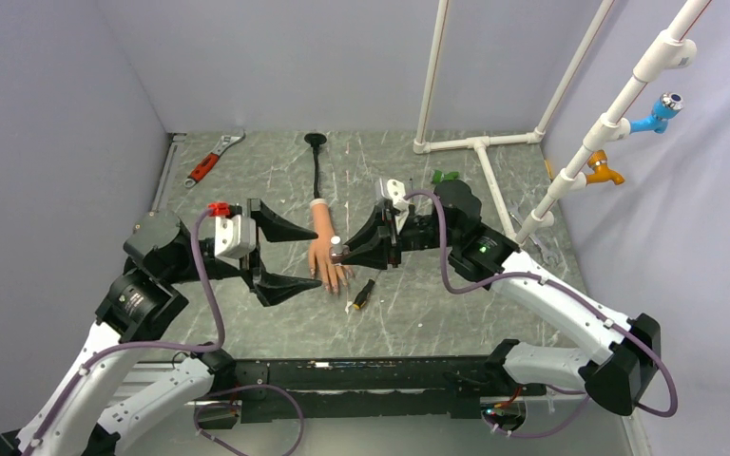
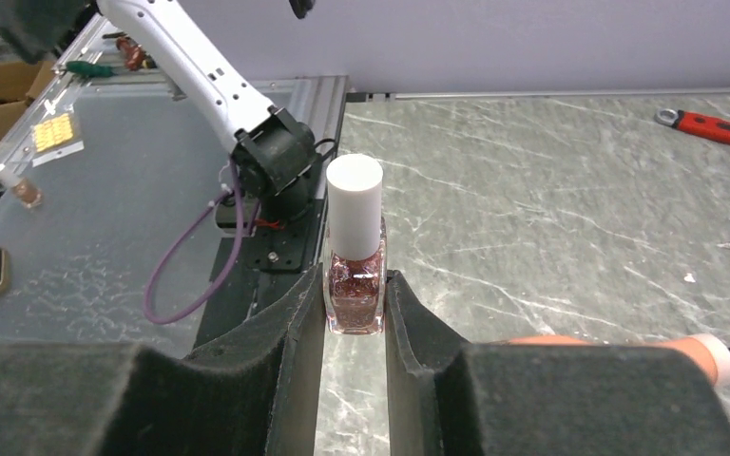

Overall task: Paint the nails
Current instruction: Unscrew the nail polish bottle.

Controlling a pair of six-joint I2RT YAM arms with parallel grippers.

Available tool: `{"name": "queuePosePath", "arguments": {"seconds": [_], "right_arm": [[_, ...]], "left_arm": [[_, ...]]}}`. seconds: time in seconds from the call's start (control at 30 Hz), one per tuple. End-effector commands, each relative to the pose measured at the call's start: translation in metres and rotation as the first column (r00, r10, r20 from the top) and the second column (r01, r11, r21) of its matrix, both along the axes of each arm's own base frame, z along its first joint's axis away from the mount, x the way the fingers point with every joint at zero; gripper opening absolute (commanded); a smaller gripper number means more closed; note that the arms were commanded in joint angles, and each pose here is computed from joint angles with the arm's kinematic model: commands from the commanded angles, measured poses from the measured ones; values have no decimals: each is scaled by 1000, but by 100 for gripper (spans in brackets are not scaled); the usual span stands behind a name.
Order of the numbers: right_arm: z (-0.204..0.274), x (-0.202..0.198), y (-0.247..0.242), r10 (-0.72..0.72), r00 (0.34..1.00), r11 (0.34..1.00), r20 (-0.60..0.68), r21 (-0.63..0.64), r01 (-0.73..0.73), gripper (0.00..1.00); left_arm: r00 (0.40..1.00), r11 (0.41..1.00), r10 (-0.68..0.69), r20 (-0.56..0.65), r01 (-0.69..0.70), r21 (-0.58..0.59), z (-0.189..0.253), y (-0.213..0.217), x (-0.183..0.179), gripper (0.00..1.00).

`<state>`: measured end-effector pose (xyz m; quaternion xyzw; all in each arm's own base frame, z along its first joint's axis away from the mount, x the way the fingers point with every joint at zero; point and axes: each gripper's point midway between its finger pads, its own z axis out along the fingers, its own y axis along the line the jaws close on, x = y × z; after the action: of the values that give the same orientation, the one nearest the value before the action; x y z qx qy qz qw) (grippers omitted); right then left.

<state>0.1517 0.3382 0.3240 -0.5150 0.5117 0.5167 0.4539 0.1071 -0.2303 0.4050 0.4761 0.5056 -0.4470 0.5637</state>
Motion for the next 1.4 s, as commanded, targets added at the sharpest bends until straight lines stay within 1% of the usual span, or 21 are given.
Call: {"name": "queuePosePath", "arguments": {"seconds": [0.0, 0.13, 0.2, 0.4, 0.6, 0.73, 0.93, 1.0, 1.1, 1.23, 1.37], "right_arm": [[19, -20, -11, 88, 994, 995, 60, 40, -91, 0], [21, -20, -12, 87, 994, 995, 68, 42, -90, 0], [22, -22, -12, 100, 993, 994, 67, 42, -103, 0], [22, -21, -10, 106, 992, 993, 62, 39, -108, 0], [17, -17, -6, 102, 994, 994, 49, 38, -104, 0], [15, -15, -3, 107, 993, 993, 42, 45, -109, 0], [23, -16, -1, 122, 992, 991, 39, 59, -124, 0], [21, -14, 0, 123, 992, 991, 38, 53, -125, 0], [17, -13, 2, 126, 992, 991, 26, 40, -127, 0], [20, -13, 2, 126, 992, 990, 29, 55, -127, 0], [27, -17, 1, 137, 990, 987, 33, 78, -140, 0]], "left_arm": [[992, 992, -127, 0, 127, 20, -11, -4, -9, 79], [986, 990, -139, -93, 141, 12, -17, -14, 5, 76], [984, 990, -136, -113, 138, 2, -19, -18, 11, 75], [986, 988, -148, -82, 144, -56, -24, -25, 21, 73], [976, 980, -197, -88, 192, -56, -29, -28, 18, 66], [984, 986, -163, -69, 160, -57, -30, -26, 21, 63], [983, 986, -163, -89, 158, -56, -37, -27, 24, 56], [985, 989, -142, -98, 137, -58, -38, -28, 29, 53], [983, 988, -141, -116, 132, -80, -38, -28, 32, 46], [984, 988, -136, -115, 126, -92, -38, -28, 34, 35], [984, 988, -137, -112, 127, -91, -40, -28, 33, 33]]}}
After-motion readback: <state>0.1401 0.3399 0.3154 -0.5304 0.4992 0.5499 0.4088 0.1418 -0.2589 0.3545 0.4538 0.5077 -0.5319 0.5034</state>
